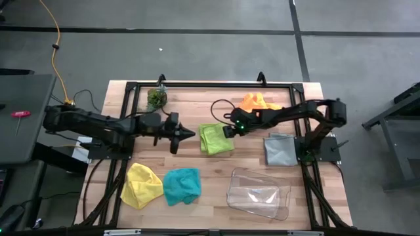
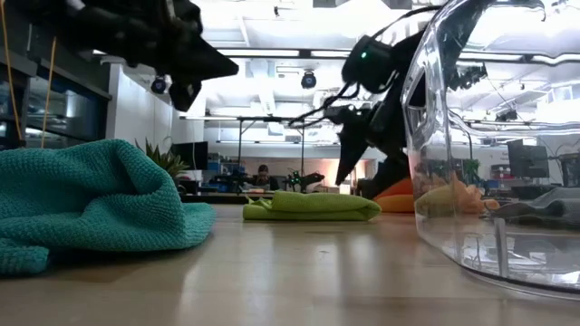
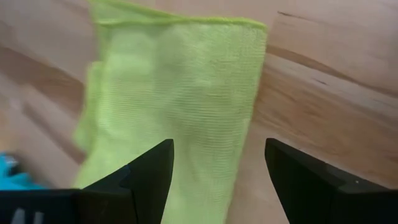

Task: Fold microfiber towels
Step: Stack the green cloth on the gray cloth

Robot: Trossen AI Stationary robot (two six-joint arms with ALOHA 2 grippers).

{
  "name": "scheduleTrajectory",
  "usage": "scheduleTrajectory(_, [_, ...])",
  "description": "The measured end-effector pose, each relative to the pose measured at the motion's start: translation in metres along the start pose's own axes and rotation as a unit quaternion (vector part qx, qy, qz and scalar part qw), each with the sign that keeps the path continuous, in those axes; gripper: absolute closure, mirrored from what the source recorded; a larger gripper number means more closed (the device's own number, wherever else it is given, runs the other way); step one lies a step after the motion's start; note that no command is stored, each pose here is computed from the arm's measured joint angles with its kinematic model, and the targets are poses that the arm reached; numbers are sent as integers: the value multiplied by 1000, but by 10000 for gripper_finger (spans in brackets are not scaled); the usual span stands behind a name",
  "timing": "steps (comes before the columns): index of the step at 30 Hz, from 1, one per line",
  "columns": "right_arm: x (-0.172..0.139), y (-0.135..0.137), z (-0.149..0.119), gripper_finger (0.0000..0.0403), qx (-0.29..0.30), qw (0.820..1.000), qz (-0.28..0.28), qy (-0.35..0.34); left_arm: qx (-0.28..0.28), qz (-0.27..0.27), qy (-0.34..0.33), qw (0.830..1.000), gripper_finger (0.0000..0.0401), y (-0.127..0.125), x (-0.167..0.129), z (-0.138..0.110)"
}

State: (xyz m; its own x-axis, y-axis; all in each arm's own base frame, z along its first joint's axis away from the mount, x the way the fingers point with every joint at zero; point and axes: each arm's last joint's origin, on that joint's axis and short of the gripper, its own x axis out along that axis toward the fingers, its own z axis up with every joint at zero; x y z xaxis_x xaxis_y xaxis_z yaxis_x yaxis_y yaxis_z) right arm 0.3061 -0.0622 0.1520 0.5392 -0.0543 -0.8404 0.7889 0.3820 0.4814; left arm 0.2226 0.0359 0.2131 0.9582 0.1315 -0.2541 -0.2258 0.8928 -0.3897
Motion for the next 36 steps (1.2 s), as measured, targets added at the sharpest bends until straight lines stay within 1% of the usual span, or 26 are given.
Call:
scheduleTrajectory(3, [8, 2, 1, 158, -9, 1000, -15, 13, -19, -4, -13, 1000, 401, -6, -6, -4])
scheduleTrajectory(8, [18, 7, -2, 158, -10, 999, -17, 32, -20, 1, -18, 1000, 401, -15, -8, -8])
scheduleTrajectory(15, [32, 20, -5, 160, -5, 999, -6, 32, -17, 12, -22, 1000, 401, -18, -8, -10])
scheduleTrajectory(18, [34, 23, -6, 173, -6, 1000, -10, 26, -17, 12, -21, 1000, 401, -18, -8, -10])
scheduleTrajectory(20, [34, 22, -6, 193, -6, 1000, -13, 22, -17, 13, -20, 1000, 401, -18, -8, -10])
scheduleTrajectory(22, [34, 21, -6, 223, -6, 1000, -23, 18, -17, 13, -20, 1000, 401, -18, -8, -10])
scheduleTrajectory(24, [34, 20, -7, 265, -11, 999, -31, 15, -17, 13, -19, 1000, 401, -18, -8, -10])
scheduleTrajectory(28, [34, 18, -7, 374, -33, 999, -40, 13, -16, 15, -15, 1000, 401, -18, -8, -11])
scheduleTrajectory(29, [32, 19, -7, 388, -36, 999, -36, 14, -16, 17, -11, 1000, 401, -17, -8, -12])
scheduleTrajectory(32, [19, 22, -8, 390, -48, 998, -24, 37, -15, 18, -1, 1000, 401, -17, -8, -13])
scheduleTrajectory(34, [7, 22, -11, 398, -67, 996, -34, 47, -15, 20, 4, 1000, 401, -16, -8, -14])
scheduleTrajectory(36, [-7, 22, -14, 398, -79, 994, -44, 53, -14, 21, 6, 1000, 401, -16, -8, -15])
